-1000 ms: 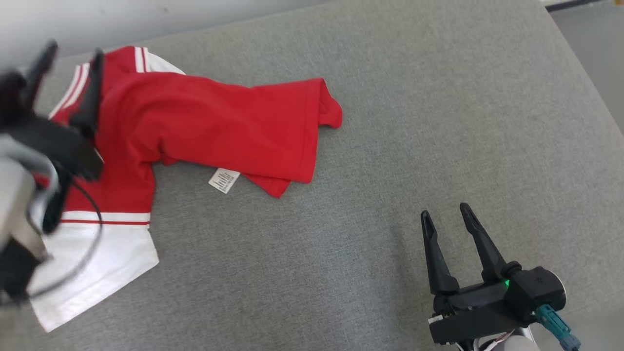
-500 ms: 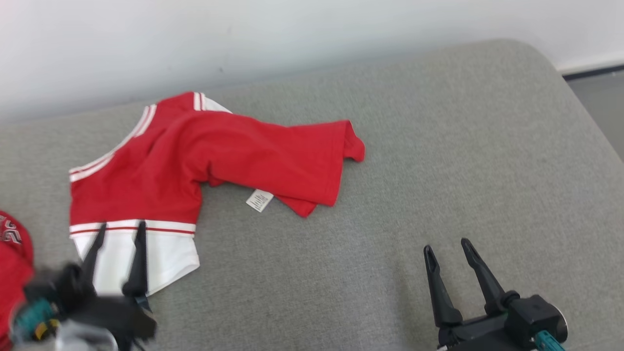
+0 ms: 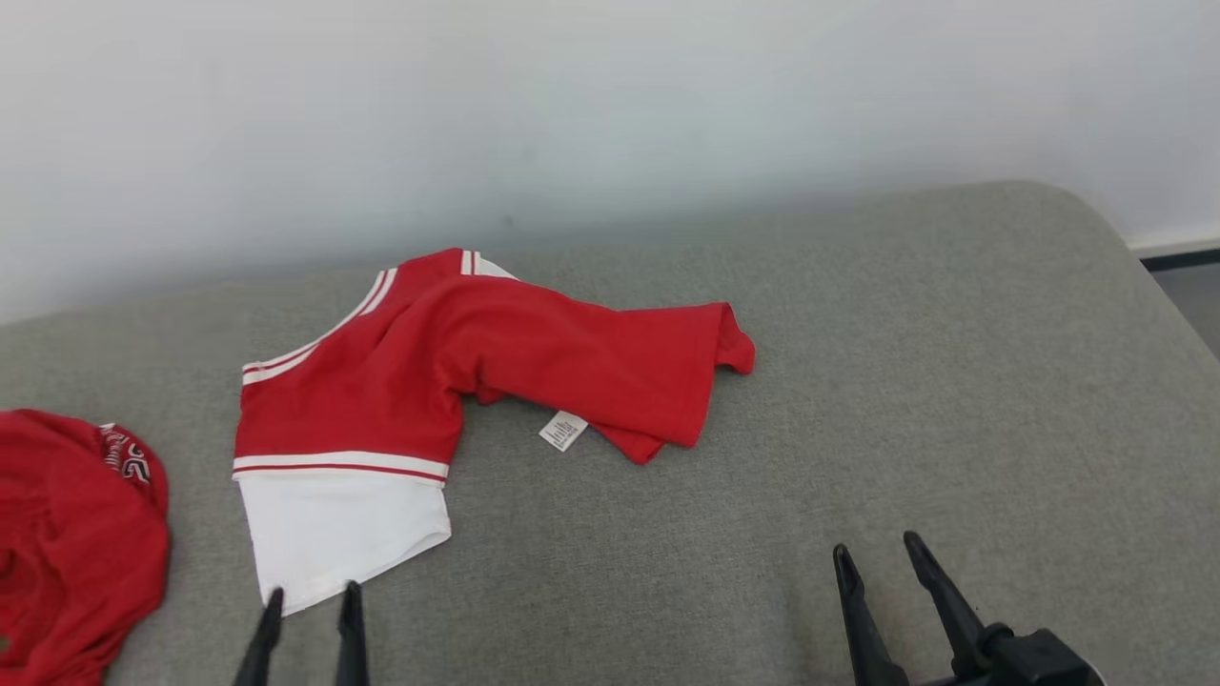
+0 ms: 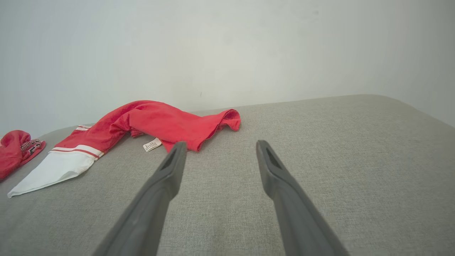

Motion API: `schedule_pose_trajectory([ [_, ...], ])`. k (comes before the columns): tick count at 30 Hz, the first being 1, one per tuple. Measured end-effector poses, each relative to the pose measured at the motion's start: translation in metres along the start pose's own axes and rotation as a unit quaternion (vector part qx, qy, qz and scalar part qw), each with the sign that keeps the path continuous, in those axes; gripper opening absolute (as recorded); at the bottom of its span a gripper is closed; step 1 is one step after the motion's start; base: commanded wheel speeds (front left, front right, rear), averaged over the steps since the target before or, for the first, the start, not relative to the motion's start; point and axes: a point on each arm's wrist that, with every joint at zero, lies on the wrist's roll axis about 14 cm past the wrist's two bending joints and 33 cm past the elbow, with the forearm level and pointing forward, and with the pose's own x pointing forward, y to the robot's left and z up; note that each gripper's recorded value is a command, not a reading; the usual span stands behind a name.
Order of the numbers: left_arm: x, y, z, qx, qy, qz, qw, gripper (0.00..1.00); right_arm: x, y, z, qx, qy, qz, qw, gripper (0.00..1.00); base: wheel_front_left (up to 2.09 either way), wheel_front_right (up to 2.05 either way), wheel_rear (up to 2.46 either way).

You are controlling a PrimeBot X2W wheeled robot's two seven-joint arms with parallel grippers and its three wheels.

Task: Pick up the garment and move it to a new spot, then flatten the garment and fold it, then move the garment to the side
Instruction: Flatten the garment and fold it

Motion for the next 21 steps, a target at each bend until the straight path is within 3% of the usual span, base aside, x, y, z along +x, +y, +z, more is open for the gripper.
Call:
schedule_pose_trajectory([
  [7, -0.024, -0.007, -0.001, 0.005, 0.001, -0.005, 1.0, 1.0, 0.006, 0.02, -0.027, 0.021, 0.04, 0.035, 0.998, 1.0, 0.0, 0.0, 0.0],
  [21, -0.045, 0.004, -0.003, 0.009, 0.006, 0.015, 1.0, 1.0, 0.103, 0.049, -0.069, 0.021, 0.117, 0.11, 0.987, 1.0, 0.0, 0.0, 0.0],
])
